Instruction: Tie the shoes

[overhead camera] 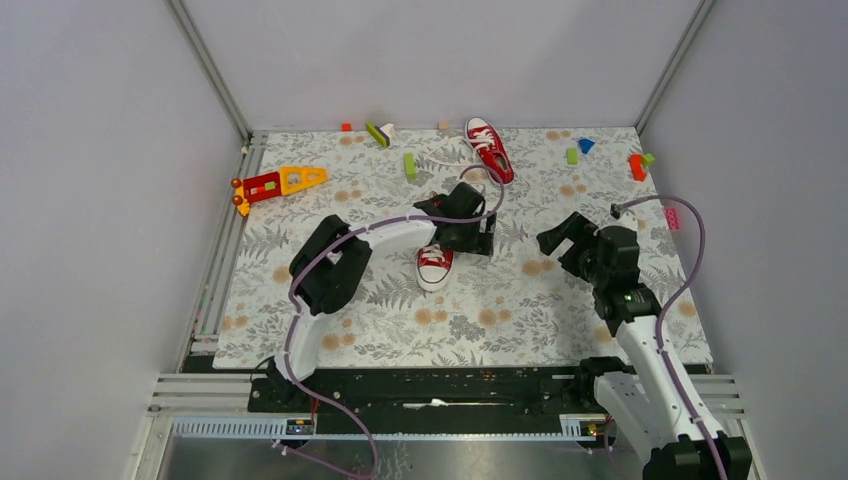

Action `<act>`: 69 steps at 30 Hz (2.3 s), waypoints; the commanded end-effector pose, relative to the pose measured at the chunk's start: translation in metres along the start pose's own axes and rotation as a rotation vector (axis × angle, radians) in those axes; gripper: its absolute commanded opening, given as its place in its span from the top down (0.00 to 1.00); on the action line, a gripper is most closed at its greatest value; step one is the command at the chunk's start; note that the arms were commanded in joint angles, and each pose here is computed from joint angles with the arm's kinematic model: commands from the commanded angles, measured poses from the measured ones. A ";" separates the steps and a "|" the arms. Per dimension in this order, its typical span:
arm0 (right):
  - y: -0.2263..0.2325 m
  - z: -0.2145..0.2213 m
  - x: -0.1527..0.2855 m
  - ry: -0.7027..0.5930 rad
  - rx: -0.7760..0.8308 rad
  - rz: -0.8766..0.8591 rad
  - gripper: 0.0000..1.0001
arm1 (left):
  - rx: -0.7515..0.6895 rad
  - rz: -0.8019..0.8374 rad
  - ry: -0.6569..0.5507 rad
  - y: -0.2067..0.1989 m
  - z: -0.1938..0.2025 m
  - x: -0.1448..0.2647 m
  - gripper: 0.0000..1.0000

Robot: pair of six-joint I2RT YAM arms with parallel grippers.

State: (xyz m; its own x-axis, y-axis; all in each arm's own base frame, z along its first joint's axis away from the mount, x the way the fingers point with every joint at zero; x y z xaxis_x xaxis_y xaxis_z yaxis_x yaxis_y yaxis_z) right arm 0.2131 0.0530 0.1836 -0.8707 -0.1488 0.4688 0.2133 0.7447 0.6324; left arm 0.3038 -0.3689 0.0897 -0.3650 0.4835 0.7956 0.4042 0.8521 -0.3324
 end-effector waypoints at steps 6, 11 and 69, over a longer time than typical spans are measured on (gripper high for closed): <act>0.056 -0.055 -0.045 0.039 0.072 -0.076 0.01 | 0.285 -0.239 0.033 0.131 -0.010 0.024 0.19; 0.068 -0.080 -0.109 0.113 0.147 -0.004 0.01 | 0.397 -0.257 0.007 0.185 -0.014 0.041 0.19; 0.101 0.063 -0.061 0.562 0.541 -0.128 0.95 | 0.372 0.094 -0.457 0.115 0.016 0.172 0.16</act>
State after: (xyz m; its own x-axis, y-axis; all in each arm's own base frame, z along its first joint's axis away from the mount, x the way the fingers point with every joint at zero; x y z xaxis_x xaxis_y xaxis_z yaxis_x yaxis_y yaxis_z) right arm 0.3052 0.1553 0.1694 -0.4727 -0.2389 0.8482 -0.0745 0.9699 0.2316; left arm 0.2715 -0.1770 0.1613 -0.6661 0.4819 0.5692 0.0883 0.8088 -0.5815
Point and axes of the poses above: each gripper's point midway between its finger pads, its own x axis back along the fingers, its own y axis along the line the jaws close on, z = x × y, the point moved 7 cm from there along x, back along the fingers, and after that the axes turned 4 degrees about -x, right-handed, at the moved point
